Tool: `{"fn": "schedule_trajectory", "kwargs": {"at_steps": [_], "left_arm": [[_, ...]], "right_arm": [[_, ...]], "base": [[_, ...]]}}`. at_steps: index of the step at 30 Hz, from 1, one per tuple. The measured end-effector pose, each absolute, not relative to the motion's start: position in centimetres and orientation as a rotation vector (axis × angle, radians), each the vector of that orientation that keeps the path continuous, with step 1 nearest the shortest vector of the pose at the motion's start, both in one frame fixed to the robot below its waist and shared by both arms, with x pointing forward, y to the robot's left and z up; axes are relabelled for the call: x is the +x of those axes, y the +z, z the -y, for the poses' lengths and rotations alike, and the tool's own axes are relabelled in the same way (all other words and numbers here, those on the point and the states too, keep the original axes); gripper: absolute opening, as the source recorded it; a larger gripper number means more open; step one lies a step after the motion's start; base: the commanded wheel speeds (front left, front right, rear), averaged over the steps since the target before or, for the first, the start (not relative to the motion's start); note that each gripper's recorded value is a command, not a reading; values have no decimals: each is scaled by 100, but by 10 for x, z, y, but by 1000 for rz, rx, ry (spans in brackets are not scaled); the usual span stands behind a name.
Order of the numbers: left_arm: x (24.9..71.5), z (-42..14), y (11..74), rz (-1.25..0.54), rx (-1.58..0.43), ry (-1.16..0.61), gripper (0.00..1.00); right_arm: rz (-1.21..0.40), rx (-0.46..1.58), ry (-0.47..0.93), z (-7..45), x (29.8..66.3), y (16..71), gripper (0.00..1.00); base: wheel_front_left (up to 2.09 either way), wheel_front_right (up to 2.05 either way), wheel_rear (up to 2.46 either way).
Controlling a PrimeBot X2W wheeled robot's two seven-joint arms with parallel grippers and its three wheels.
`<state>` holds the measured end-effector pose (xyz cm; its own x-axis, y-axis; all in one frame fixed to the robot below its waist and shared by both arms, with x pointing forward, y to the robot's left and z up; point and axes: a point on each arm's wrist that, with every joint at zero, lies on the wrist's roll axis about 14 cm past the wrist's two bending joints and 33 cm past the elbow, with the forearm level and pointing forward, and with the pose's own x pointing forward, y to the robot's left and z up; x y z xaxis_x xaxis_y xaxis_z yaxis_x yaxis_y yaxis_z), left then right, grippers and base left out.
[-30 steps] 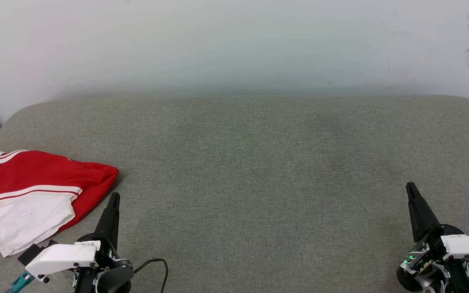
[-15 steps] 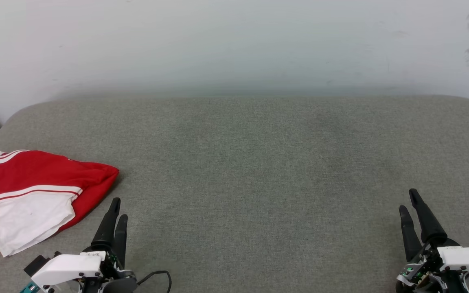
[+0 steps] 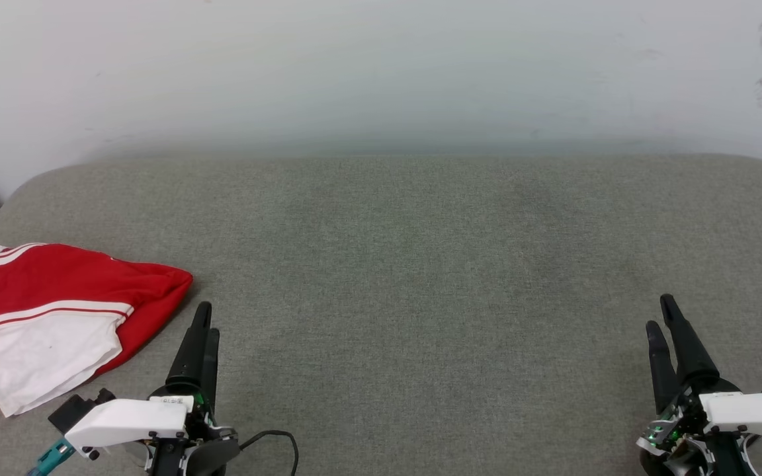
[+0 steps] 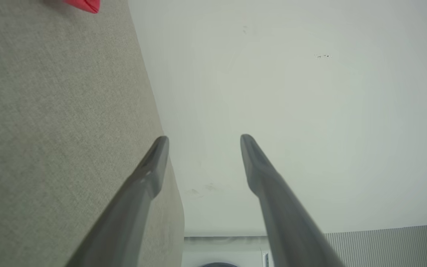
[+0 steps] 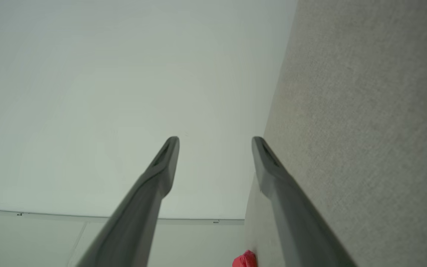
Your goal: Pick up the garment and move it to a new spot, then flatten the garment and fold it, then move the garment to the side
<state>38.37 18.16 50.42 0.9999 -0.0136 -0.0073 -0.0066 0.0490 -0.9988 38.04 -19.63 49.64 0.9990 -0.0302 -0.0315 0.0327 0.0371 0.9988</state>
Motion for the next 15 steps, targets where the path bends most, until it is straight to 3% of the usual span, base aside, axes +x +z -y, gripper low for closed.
{"fn": "schedule_trajectory", "kwargs": {"at_steps": [15], "left_arm": [[386,-173,525,37,-1252,-57,100]], "right_arm": [[33,1164,-2,191,383,514,100]], "base": [[0,0,0]]}}
